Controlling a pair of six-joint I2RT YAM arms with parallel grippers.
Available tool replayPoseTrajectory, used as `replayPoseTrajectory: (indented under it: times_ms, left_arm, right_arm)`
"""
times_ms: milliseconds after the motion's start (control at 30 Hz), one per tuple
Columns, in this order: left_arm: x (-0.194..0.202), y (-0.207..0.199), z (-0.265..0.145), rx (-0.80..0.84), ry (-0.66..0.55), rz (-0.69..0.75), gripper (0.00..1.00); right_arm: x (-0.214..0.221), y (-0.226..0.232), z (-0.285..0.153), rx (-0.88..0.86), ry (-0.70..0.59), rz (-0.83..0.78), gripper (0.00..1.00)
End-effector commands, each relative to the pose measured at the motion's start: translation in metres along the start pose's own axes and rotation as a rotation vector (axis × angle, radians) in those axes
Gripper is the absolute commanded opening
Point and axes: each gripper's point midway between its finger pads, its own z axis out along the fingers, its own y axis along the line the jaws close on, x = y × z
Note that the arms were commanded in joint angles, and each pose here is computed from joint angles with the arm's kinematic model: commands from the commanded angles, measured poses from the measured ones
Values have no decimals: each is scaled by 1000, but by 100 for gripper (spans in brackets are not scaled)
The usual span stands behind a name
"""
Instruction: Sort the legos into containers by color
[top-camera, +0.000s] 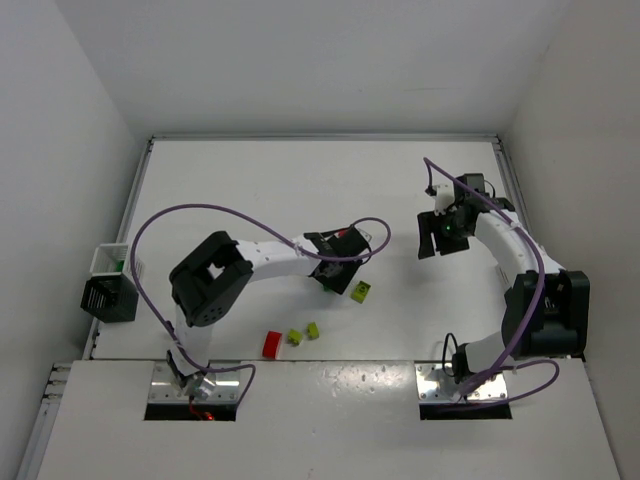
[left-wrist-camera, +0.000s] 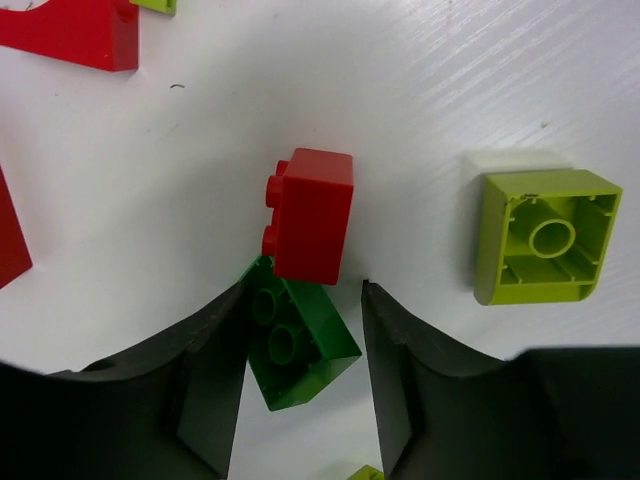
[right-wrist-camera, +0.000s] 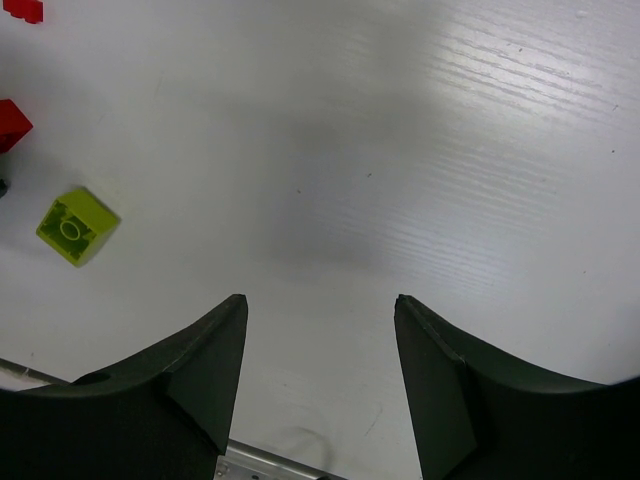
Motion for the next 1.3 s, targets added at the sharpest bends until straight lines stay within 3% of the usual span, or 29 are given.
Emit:
replayPoseTrajectory:
  times_ms: [0, 67, 167, 333, 467, 567, 733, 800, 900, 1000, 1267]
  left_arm:
    - [-3, 3, -11, -2, -36, -25, 51]
    - [-3, 4, -12, 1, -43, -27, 39]
    - [1, 8, -12, 5, -38, -25, 36]
    - [-8, 8, -26, 27, -81, 9, 18]
    - [-41, 14, -69, 32, -212, 88, 7]
    - [-57, 36, -112, 9, -329, 58, 4]
    - [-54, 142, -157, -138, -374, -107, 4]
    - [-31, 200, -167, -232, -292, -207, 2]
    - [-14, 258, -191, -322, -273, -295, 1]
    - [29, 331, -221, -474, -232, -415, 1]
    - [126, 419, -241, -557, -91, -673, 1]
  right_arm:
    - [-12, 0, -7, 6, -56, 1, 61]
    - [-12, 0, -7, 6, -56, 1, 61]
    - [-12, 0, -7, 6, -56, 1, 61]
    - [-12, 0, -7, 6, -56, 1, 61]
    - [-9, 0, -5, 4, -47, 3, 61]
    - [-10, 0, -7, 6, -56, 1, 61]
    - [-10, 7, -9, -36, -54, -16, 61]
    - [-11, 15, -9, -70, -57, -35, 61]
    - [-12, 23, -9, -102, -51, -55, 61]
    - [-12, 24, -8, -113, -42, -52, 61]
    - [-11, 27, -5, -134, -25, -46, 61]
